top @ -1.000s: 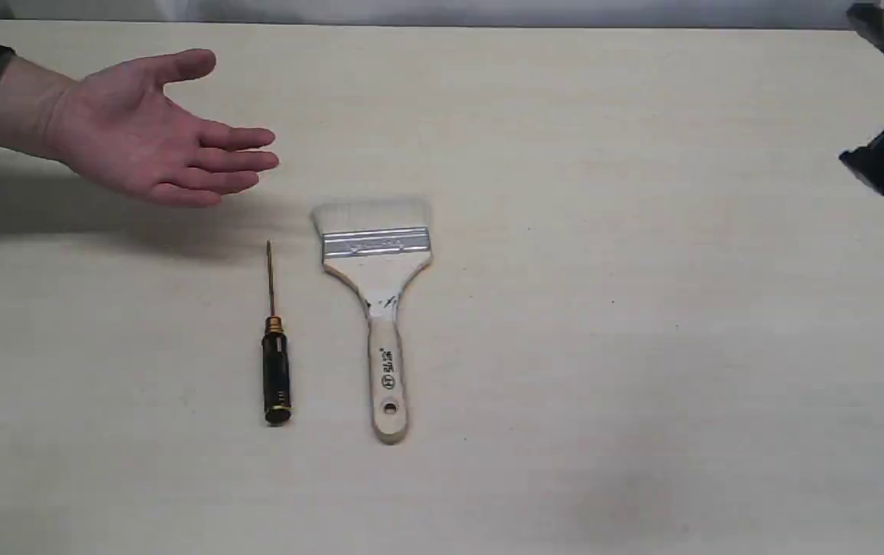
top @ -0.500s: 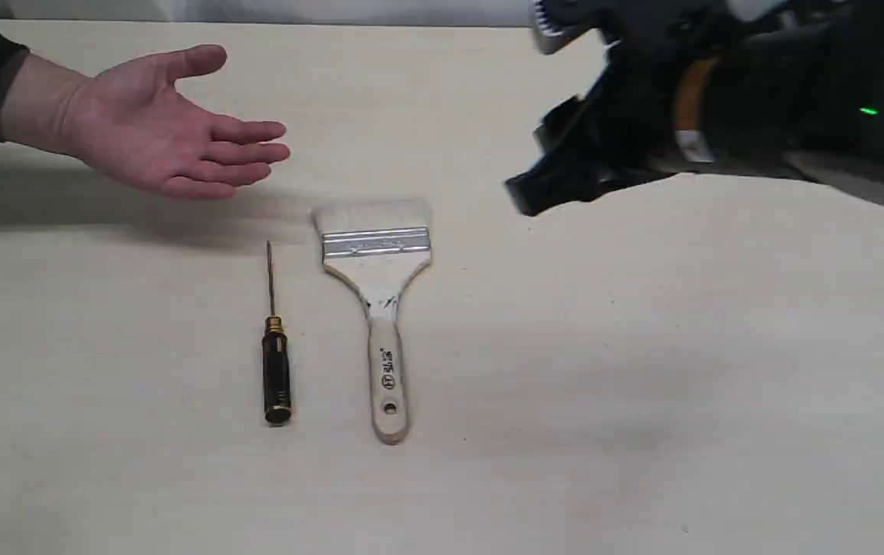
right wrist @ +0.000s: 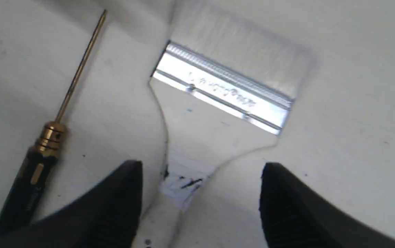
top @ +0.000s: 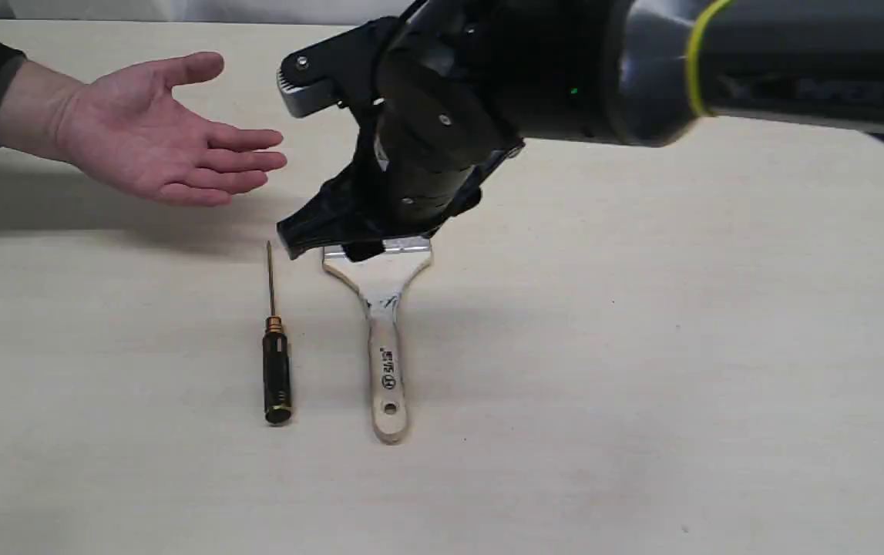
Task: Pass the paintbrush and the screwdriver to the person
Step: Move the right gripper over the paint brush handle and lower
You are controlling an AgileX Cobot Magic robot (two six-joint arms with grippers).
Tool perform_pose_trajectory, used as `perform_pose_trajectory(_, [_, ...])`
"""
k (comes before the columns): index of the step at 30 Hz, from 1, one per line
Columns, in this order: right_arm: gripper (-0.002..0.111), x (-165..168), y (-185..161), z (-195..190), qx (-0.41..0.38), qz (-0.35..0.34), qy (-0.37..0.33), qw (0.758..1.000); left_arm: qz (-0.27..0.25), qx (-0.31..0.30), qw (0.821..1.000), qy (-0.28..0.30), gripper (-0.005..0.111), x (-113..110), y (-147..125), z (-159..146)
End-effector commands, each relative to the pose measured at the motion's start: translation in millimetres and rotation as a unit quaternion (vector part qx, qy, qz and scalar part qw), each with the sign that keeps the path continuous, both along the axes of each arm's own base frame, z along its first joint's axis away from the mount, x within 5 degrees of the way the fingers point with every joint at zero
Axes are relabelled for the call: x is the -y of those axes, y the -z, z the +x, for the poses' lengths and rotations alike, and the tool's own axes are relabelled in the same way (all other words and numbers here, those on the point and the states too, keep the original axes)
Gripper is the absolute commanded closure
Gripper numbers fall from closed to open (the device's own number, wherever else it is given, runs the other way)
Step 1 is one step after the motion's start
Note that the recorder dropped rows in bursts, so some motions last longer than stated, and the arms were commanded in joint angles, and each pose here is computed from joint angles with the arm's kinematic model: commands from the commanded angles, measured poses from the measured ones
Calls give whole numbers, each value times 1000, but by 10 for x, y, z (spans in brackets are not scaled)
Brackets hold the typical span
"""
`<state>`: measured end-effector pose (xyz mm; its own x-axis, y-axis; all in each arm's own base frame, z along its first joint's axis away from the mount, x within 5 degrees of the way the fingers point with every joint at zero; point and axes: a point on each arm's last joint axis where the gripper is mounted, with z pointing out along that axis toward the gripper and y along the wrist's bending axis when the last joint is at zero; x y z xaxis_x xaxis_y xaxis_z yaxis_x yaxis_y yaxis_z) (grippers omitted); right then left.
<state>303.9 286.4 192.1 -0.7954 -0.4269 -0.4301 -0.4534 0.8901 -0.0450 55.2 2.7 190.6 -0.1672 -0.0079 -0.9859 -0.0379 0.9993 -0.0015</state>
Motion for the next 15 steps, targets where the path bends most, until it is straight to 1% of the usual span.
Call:
perform_pose_trajectory(1, [54,-103,229,60,-33,-11,-2,999,-3,3,1000,4,107,6,1,0])
perform_pose_trajectory(11, [54,-144,859,77,-92,-51,10,994,-3,3,1000,4,107,6,1,0])
perform_pose_trajectory(15, [54,-162,1009,45,-120,-46,26,991,-3,3,1000,4,107,6,1,0])
